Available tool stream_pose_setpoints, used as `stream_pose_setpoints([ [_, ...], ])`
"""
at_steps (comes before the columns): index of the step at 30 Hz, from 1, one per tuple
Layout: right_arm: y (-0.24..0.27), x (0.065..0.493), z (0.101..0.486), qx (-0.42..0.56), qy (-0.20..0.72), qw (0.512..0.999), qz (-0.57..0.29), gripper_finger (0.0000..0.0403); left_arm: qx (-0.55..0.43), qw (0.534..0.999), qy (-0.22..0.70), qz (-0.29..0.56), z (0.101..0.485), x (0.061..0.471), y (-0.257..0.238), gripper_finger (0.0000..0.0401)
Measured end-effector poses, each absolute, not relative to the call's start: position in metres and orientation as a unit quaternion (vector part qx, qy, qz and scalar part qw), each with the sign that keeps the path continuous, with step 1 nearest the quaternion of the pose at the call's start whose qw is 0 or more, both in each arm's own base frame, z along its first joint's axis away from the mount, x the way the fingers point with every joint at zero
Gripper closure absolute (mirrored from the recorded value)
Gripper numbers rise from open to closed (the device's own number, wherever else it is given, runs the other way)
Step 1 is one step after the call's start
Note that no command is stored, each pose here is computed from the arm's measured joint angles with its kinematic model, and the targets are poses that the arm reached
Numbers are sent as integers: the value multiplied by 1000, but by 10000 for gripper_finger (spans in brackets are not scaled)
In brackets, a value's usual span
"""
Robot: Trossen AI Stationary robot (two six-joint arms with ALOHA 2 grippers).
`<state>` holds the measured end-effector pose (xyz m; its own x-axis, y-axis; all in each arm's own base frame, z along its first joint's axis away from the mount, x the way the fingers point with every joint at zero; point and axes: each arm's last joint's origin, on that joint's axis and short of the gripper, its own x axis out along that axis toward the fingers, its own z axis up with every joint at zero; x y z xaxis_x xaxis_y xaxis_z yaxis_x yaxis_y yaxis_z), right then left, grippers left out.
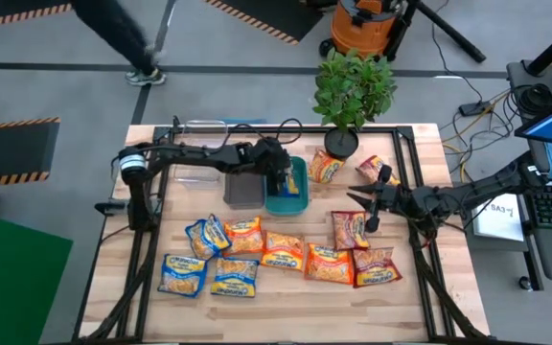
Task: Sort Maruchan noodles
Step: Put the blue noodle pack into the green bin
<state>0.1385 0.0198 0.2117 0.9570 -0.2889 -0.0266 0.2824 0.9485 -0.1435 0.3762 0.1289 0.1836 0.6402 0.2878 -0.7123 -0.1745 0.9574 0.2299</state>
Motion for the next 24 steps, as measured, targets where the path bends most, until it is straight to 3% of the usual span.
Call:
stream_pose_setpoints([
  [7,20,139,211,-68,27,987,-145,333,74,894,422,128,173,377,130,264],
  [15,20,139,212,-68,25,987,-145,333,77,886,437,135,172,375,129,389],
  [24,20,139,212,-68,25,987,-145,333,151,867,427,206,188,382,117,400],
])
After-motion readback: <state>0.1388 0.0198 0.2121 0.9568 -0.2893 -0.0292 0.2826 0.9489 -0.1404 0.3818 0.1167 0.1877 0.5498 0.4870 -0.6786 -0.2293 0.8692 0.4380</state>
